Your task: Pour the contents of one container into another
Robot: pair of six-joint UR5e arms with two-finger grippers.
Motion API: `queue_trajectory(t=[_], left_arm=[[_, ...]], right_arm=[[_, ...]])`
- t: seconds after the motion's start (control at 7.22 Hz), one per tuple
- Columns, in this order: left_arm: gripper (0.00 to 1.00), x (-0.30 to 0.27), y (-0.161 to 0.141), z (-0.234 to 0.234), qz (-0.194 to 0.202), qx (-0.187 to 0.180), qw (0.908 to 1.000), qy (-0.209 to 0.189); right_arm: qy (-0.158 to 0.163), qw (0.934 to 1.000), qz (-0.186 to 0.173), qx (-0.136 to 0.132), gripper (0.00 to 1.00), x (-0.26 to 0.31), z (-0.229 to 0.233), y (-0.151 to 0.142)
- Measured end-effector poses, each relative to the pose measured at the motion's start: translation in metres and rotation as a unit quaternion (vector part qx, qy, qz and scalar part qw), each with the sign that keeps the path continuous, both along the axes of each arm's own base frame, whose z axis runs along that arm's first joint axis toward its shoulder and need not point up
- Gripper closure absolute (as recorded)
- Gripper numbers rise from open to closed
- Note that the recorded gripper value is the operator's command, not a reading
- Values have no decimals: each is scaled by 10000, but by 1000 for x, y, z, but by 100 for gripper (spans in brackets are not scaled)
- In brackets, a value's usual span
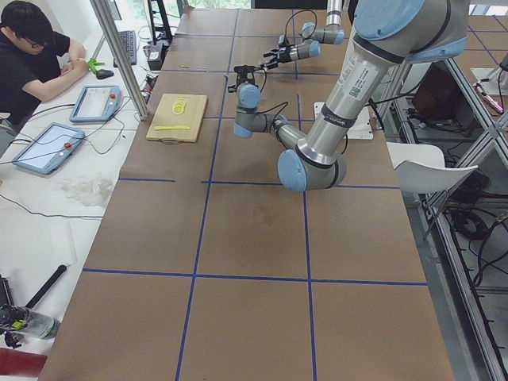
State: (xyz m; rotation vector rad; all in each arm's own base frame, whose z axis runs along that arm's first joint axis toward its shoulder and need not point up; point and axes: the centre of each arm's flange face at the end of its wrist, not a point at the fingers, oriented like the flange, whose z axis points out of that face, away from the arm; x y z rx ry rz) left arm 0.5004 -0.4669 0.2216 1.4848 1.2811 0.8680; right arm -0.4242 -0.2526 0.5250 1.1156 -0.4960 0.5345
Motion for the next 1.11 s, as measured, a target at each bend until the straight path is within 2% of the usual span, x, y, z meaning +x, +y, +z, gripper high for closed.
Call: queue_trajectory(t=[0.28, 0.55, 0.69, 1.11], left_arm=[[100, -1, 0, 0, -5, 2, 10000, 5], [100, -1, 1, 1, -4, 4, 10000, 7], [100, -2, 1, 2, -1, 3, 10000, 5], [100, -1, 2, 3, 7, 3, 10000, 3]], right_arm=[[107, 9999, 24, 0, 5, -6, 15, -1], [164, 9999, 32, -4, 30, -7, 22, -1], [186, 9998, 32, -7, 39, -7, 24, -1], [217, 9998, 28, -13, 38, -8, 27, -1]])
